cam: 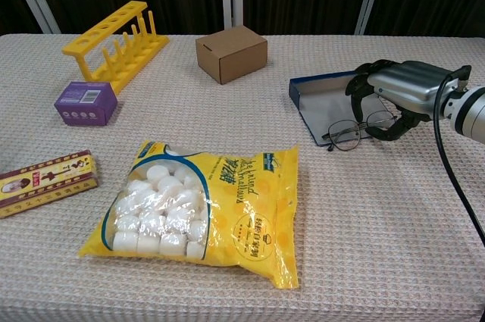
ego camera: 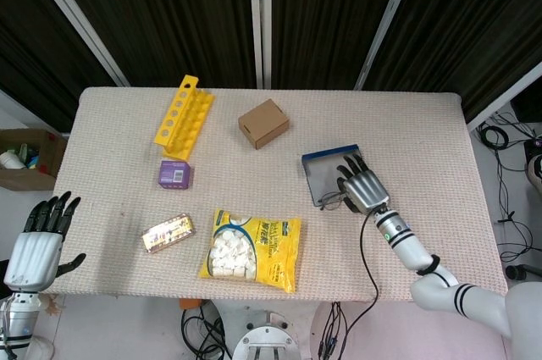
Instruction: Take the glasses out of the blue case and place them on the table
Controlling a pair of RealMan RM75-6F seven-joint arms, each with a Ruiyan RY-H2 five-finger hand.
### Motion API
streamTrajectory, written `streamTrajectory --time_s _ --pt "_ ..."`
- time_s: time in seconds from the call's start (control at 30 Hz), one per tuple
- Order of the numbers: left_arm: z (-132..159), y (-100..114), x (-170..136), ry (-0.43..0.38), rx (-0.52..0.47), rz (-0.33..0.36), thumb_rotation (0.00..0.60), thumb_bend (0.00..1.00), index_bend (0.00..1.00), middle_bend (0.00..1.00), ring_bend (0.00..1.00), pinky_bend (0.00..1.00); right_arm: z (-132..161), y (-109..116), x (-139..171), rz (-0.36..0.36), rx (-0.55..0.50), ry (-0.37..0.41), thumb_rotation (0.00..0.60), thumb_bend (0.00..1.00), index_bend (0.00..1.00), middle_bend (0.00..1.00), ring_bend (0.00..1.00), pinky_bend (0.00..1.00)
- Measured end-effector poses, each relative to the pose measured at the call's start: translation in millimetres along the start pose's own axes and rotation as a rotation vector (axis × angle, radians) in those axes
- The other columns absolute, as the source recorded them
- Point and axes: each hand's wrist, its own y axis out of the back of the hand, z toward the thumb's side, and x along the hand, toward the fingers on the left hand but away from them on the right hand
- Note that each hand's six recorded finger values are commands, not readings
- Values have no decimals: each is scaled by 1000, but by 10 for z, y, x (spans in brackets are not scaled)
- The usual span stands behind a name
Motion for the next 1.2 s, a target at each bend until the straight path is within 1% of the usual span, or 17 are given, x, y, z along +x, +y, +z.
streamTrajectory --time_s 0.17,0.27,0.37,0.47,0.67,0.83,1.0,1.2 --pt "-2 -3 4 1 -2 0 600 8 18 0 25 104 -10 -17 -15 6 -4 -5 600 357 533 233 0 0" --pt "-7 -6 0 2 -1 1 600 8 18 0 25 104 -8 -28 -23 5 -9 -5 600 376 579 253 0 0" --pt "-13 -2 -1 3 0 3 600 8 18 0 25 104 7 -36 -32 3 -18 -2 600 442 632 268 0 0" --pt "-15 4 -4 4 -1 4 600 9 18 0 25 104 27 -16 -34 -11 -19 7 600 482 683 271 0 0" --pt "-22 8 -17 7 1 4 600 9 17 0 25 104 122 77 0 -37 -64 43 600 516 702 272 0 0" --pt "-2 25 -20 -1 -1 13 600 8 18 0 25 104 358 192 -49 -45 -151 87 600 516 702 271 0 0" --pt "-5 33 -52 -1 1 16 600 8 17 0 25 104 679 333 -252 -58 -223 107 600 516 702 271 0 0" --pt "-56 41 -115 17 0 18 600 8 17 0 25 104 1094 431 -480 -79 -248 122 600 515 701 270 0 0"
